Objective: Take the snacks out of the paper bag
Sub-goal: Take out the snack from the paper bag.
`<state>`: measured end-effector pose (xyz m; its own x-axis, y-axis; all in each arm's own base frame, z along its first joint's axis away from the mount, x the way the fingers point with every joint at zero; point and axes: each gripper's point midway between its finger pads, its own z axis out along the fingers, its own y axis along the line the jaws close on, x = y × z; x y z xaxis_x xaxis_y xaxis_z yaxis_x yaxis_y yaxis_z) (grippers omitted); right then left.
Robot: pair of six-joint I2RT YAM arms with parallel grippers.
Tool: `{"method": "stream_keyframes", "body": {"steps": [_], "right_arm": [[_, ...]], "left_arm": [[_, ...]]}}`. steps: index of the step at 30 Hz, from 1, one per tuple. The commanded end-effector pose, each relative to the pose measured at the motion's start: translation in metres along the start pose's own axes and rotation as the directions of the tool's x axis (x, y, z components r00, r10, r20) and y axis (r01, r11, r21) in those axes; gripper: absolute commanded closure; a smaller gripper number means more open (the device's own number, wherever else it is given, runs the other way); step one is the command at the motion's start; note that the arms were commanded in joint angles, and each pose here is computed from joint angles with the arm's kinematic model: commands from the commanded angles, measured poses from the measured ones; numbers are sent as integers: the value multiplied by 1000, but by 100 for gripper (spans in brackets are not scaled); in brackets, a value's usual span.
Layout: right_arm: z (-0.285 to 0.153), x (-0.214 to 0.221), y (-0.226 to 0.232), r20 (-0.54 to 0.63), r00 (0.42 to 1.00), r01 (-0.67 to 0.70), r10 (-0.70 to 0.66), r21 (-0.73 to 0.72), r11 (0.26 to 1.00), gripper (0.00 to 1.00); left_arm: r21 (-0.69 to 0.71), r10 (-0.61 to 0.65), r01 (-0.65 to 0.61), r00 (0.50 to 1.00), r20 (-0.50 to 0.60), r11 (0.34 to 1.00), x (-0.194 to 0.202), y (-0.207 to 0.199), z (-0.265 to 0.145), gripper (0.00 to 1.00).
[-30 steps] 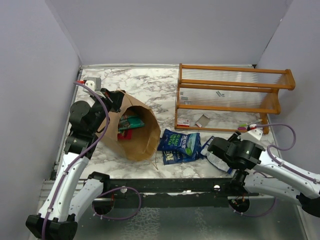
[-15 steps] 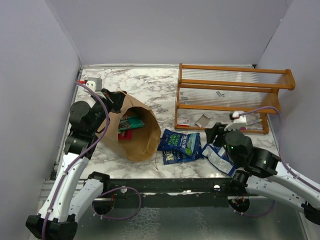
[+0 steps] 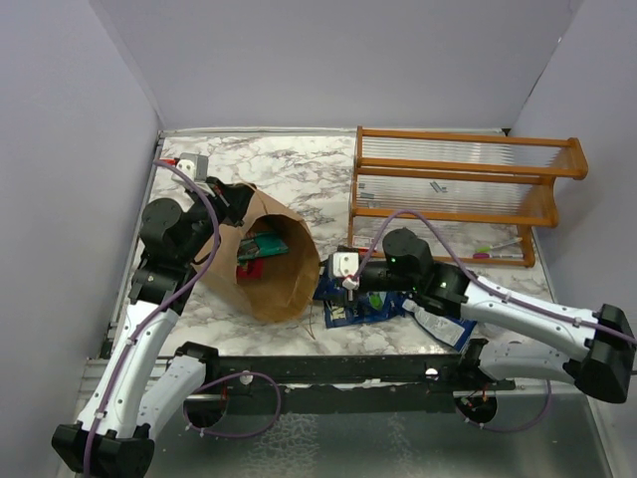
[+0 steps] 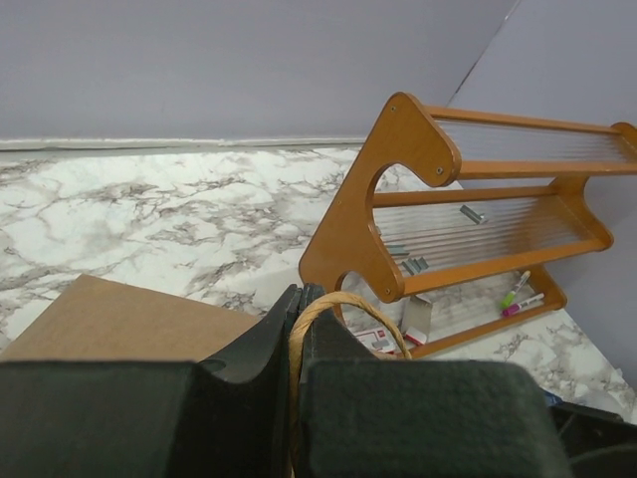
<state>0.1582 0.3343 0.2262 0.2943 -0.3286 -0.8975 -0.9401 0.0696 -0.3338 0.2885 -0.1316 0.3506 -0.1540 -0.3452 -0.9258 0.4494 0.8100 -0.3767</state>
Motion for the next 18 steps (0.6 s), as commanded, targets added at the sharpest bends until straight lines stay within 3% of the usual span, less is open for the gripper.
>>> {"method": "stream_keyframes", "body": {"steps": [1,9,13,18], "right_arm": [[34,-47,1,231,908,372,-349,-66,926,38],[121,-3,-29,-23,859,511,-511,-8,859,39],[144,8,-45,-53,857,516,-513,93,852,40],[170,30,-56,-108,846,533,-523,118,838,43]], "left_arm": [[47,9,-10,1000,23,999,-14,-13,-1,100],[50,17,-18,1000,10,999,-10,-12,0,100],[54,28,-29,999,19,998,-13,-13,-1,100],[66,46,-48,998,31,997,-18,-17,-5,100]]}}
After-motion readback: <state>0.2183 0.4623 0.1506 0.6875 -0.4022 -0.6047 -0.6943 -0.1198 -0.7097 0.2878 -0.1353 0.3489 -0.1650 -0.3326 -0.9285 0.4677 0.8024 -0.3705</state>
